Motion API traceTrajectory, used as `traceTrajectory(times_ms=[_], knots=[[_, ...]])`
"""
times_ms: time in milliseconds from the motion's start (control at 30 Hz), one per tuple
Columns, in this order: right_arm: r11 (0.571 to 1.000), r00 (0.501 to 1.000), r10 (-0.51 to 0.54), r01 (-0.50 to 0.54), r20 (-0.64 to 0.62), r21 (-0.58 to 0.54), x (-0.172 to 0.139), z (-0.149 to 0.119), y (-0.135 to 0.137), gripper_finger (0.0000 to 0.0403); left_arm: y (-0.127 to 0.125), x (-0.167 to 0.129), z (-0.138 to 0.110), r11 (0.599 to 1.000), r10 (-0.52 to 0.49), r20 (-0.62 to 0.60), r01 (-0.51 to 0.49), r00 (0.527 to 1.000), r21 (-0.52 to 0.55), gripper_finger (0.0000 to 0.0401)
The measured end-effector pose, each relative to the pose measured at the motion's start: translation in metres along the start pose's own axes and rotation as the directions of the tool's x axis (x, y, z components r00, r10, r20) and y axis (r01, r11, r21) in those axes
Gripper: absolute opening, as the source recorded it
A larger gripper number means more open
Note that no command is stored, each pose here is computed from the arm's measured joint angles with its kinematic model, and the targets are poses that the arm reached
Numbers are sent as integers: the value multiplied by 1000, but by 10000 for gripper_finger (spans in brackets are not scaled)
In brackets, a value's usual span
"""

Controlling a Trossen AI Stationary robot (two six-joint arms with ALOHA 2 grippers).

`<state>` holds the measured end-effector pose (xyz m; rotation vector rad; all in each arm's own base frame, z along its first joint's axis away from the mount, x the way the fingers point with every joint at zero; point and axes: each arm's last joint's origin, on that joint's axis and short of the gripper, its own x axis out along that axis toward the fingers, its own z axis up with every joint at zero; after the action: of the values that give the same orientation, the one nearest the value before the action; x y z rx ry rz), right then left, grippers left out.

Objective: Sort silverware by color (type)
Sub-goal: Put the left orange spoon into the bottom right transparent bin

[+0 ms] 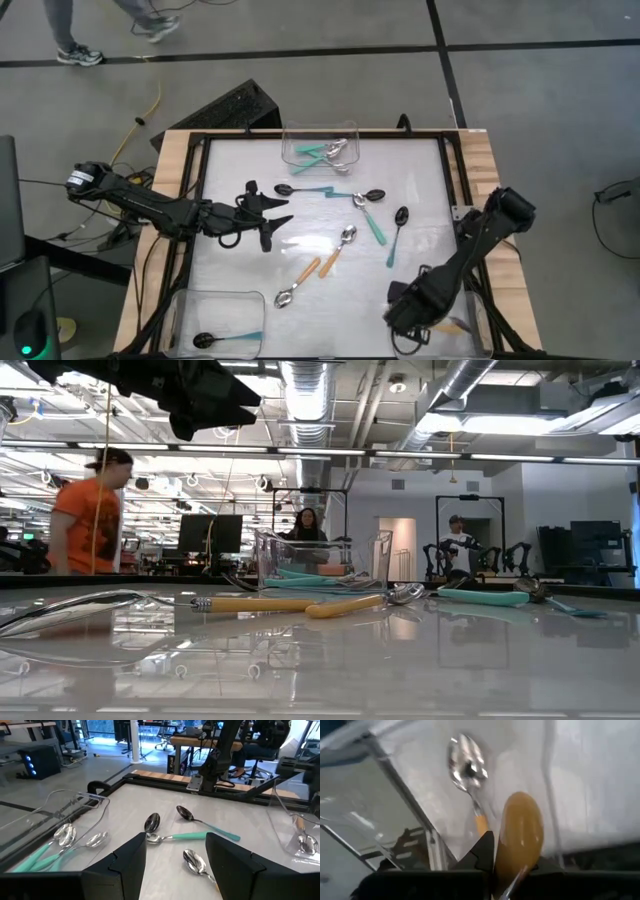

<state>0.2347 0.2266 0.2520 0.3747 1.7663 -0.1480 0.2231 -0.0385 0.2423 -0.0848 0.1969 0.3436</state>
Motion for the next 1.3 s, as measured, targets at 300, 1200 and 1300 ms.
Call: traceTrajectory(times_ms=[300, 1200, 1300], knots=[[995, 975, -64, 78, 215, -60, 5, -9, 11, 45, 0, 0, -1, 1000, 1, -6, -1, 1000, 4, 190], [992, 985, -51, 68, 167, -103, 35, -17, 10, 45, 0, 0, 0, 1000, 12, -2, -12, 1000, 5, 190], [993, 984, -31, 50, 175, -108, 43, -16, 10, 45, 0, 0, 0, 1000, 14, -2, -14, 1000, 5, 190]])
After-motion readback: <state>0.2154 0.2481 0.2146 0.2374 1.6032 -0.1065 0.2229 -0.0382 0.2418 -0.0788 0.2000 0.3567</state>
